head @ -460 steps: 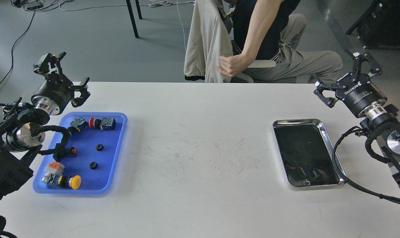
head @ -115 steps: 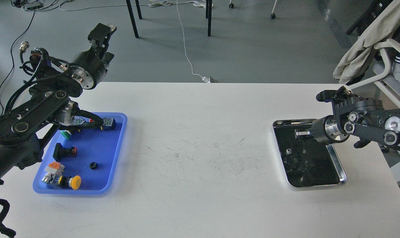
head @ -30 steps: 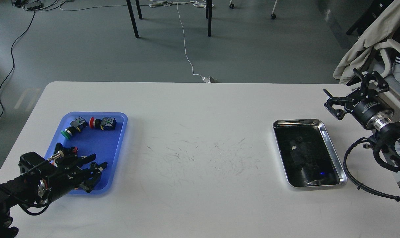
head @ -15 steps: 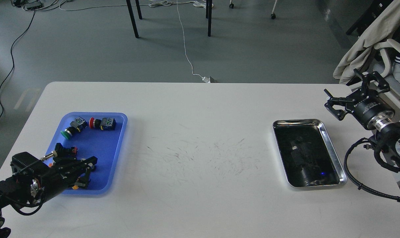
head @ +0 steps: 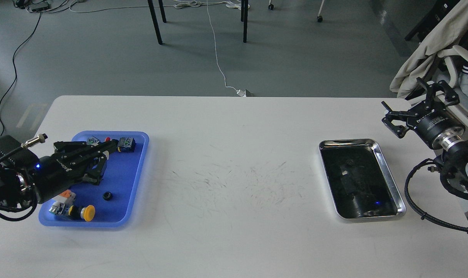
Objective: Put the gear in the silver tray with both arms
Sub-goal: 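Grasp another black gear in the blue tray with the left gripper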
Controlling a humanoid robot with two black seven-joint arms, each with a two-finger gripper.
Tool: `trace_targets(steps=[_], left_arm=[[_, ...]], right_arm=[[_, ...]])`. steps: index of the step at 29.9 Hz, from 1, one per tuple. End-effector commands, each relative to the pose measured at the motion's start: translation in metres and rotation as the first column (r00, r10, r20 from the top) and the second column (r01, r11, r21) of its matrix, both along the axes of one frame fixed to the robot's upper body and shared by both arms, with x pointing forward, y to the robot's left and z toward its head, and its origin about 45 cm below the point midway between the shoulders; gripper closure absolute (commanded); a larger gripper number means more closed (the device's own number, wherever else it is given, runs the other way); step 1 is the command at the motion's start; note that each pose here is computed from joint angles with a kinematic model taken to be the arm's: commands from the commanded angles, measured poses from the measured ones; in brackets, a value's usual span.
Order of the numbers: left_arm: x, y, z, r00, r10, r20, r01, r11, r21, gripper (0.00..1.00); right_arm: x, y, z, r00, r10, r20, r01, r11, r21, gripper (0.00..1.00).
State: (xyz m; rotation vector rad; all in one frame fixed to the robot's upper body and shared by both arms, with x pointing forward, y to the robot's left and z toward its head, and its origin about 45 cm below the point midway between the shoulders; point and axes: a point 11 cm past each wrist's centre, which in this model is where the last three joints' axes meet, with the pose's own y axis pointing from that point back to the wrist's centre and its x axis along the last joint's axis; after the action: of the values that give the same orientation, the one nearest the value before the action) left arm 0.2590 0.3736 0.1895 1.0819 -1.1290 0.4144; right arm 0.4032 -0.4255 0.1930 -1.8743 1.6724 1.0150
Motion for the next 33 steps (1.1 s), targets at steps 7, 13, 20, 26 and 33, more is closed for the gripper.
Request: trace_targets(steps=[7, 13, 20, 26, 33], left_arm=[[-0.017, 0.008, -0.035, 0.996, 0.035, -0.077, -0.034, 0.999, 0.008, 0.03], [-0.017, 0.02, -0.047, 0.993, 0.066, -0.097, -0.063, 0.997, 0.034, 0.03], [-0.021, 0.024, -0.058, 0.988, 0.08, -0.132, -0.074, 0.996, 0.052, 0.06], [-0.019, 0.026, -0.07, 0.986, 0.092, -0.141, -0.085, 0.995, 0.054, 0.11], [-0.02, 0.024, -0.08, 0.983, 0.098, -0.153, -0.091, 0.995, 0.048, 0.2]], right_arm=[[0.0, 0.0, -0.001, 1.0, 0.0, -0.003, 0.0, 1.0, -0.002, 0.02], [0.0, -0.001, 0.0, 1.0, -0.002, -0.002, 0.002, 1.0, -0.004, 0.02], [0.0, -0.001, -0.001, 1.0, -0.003, -0.002, 0.003, 1.0, -0.005, 0.02], [0.0, -0.001, -0.001, 1.0, -0.003, -0.002, 0.003, 1.0, -0.005, 0.02], [0.001, -0.001, 0.0, 1.0, -0.003, -0.001, 0.003, 1.0, -0.005, 0.02]])
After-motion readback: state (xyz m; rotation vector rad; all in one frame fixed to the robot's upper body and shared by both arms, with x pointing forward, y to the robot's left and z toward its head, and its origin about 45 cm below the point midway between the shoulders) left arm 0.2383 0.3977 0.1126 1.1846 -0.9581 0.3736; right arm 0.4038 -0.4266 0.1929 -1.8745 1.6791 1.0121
